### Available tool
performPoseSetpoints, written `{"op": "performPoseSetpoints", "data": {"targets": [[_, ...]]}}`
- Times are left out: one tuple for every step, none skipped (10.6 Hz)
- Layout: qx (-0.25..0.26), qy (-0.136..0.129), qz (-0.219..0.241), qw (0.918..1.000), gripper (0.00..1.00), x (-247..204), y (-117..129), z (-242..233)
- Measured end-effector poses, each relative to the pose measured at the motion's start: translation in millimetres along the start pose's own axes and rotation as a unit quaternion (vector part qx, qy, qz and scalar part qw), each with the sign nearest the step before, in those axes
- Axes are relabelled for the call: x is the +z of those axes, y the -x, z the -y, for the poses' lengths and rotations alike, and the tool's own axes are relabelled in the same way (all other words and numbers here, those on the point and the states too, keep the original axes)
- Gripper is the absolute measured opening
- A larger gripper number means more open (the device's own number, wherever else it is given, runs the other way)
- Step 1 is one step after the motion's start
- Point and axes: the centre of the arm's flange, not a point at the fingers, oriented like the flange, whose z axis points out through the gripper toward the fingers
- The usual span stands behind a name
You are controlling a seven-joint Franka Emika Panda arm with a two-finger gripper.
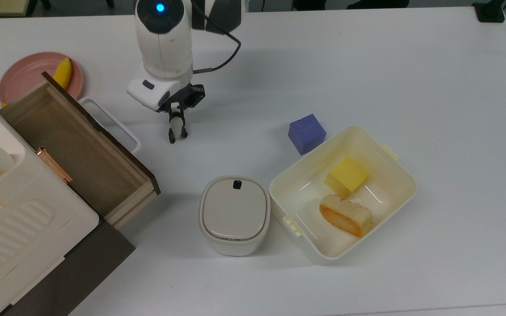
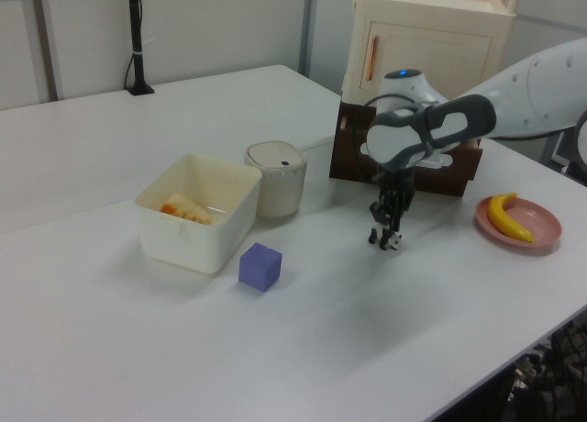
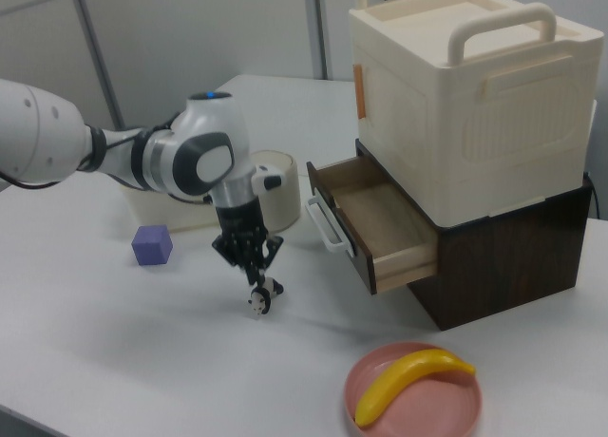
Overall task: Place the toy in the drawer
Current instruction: 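Lower the gripper onto the panda toy and close on it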
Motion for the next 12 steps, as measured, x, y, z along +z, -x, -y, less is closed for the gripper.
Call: {"op": "performPoseSetpoints", "data": {"targets": [[0.002,0.004,-0.021,0.9998,0.07,-23,-3,-1],[0.008,-0.001,-0.043,0.999,0.01,-49,-3,-2],[0.012,-0.01,-0.053,0.9985,0.01,-73,-1,-2],[0.014,-0.015,-0.056,0.9982,0.01,-91,1,-3],[0.013,-0.017,-0.055,0.9983,0.06,-98,2,-3],[0.011,-0.019,-0.049,0.9986,0.08,-94,2,-2],[0.007,-0.021,-0.039,0.999,0.13,-83,2,-1],[0.004,-0.025,-0.025,0.9994,0.28,-67,1,-1],[0.003,-0.029,-0.011,0.9995,0.43,-50,1,0],[0.002,-0.03,-0.004,0.9995,0.59,-36,-1,1],[0.0,-0.03,-0.001,0.9995,0.73,-20,-1,2],[-0.005,-0.025,0.002,0.9997,0.86,-5,-1,3]]}}
